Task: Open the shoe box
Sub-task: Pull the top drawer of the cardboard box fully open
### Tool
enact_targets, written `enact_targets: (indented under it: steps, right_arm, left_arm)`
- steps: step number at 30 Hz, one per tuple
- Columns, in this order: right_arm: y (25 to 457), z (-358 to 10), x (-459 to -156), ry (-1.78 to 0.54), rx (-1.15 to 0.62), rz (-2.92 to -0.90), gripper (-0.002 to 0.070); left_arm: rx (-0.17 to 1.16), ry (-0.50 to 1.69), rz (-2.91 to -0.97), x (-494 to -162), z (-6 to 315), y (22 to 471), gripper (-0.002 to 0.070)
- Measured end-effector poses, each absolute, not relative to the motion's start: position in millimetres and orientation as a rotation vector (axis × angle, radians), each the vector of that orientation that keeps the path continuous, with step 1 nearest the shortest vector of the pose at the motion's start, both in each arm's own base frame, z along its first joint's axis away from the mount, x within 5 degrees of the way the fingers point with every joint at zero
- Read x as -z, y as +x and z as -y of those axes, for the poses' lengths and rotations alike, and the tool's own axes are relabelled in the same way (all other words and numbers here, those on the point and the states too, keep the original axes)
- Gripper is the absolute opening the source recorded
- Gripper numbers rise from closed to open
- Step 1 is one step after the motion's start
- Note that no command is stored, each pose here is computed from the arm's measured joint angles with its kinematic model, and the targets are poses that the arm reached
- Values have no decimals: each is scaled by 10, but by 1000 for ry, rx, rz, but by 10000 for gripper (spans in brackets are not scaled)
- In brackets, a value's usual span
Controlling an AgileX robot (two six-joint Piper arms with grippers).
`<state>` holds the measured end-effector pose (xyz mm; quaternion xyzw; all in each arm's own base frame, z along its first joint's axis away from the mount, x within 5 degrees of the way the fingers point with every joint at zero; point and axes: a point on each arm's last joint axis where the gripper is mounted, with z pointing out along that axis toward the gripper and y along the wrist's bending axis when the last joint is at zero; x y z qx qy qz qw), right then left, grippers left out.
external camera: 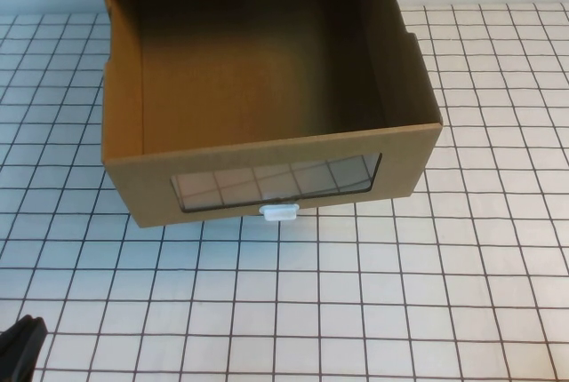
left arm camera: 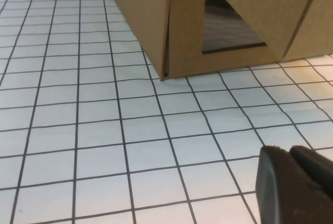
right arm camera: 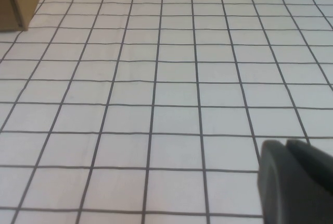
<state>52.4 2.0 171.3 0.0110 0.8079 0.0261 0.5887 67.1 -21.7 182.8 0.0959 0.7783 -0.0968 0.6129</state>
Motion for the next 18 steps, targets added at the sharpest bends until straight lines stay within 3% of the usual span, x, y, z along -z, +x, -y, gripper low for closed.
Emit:
enact_targets:
  steps: [18]
  right_arm:
    - [524, -20, -1712, 26, -61, -1882, -13]
  left_arm:
    - [200, 209, -1780, -1842, 199, 680, -2]
